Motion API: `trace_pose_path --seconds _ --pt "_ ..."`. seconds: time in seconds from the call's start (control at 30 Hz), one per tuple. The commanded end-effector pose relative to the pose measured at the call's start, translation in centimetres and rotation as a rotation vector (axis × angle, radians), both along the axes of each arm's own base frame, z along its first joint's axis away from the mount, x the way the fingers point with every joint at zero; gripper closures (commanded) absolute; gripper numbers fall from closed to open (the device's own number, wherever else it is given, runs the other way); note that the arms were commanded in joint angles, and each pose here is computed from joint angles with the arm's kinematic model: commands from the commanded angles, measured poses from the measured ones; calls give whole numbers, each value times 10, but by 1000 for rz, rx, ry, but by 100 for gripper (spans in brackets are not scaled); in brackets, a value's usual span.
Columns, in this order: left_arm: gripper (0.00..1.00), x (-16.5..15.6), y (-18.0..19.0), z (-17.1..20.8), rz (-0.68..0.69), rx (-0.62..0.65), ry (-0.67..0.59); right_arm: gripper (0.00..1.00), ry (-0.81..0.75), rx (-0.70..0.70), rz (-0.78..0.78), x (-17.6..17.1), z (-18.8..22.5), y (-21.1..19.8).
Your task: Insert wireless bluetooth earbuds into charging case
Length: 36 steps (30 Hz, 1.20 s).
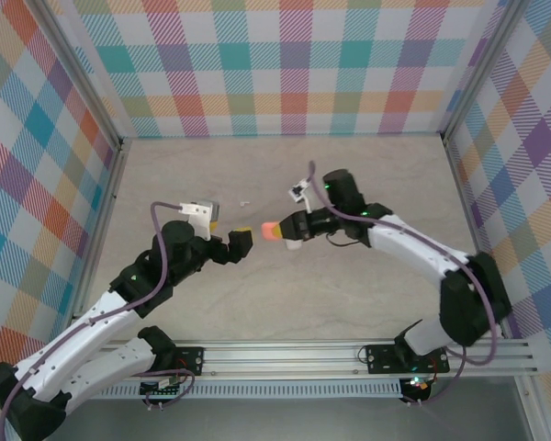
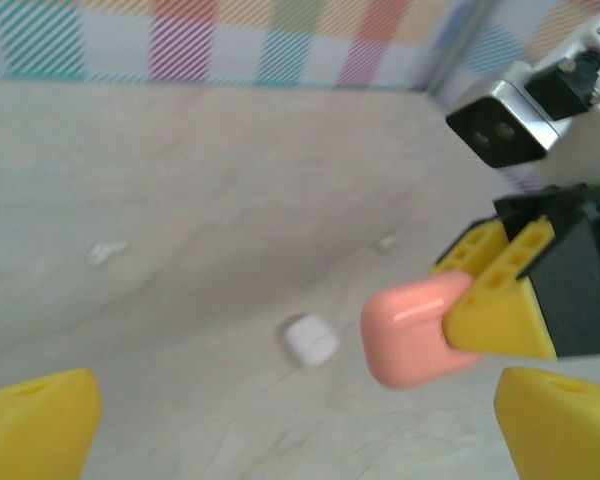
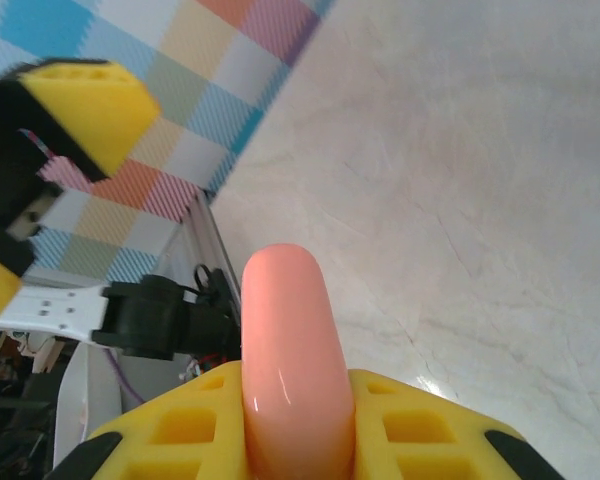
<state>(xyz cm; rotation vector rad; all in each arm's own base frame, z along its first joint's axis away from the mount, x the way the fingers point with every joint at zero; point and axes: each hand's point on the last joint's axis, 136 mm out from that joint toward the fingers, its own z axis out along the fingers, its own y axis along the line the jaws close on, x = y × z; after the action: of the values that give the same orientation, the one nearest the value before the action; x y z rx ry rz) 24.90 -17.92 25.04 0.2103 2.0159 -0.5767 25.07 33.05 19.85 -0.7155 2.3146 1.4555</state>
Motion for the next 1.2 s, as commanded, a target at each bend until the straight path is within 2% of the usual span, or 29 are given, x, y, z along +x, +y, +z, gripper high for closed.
trace_pose_path --seconds 0.0,0.17,0.27,0.37,0.6,0.9,1.17 --pt "0 5 41 -20 231 72 114 79 64 -38 -27 9 -23 34" --pt "0 4 67 -33 357 114 145 79 262 -112 -52 28 -101 73" --pt "0 1 77 -33 386 144 136 80 364 -137 -18 33 -124 95" --pt "0 -2 87 -31 410 172 119 79 381 -179 -1 33 -136 108" --pt "0 -5 97 -30 439 169 83 76 438 -326 -9 33 -166 105" --pt "0 -1 93 -34 435 171 88 52 396 -431 -93 36 -160 87" --pt "0 1 87 -36 405 174 101 46 250 -451 -149 46 -113 71"
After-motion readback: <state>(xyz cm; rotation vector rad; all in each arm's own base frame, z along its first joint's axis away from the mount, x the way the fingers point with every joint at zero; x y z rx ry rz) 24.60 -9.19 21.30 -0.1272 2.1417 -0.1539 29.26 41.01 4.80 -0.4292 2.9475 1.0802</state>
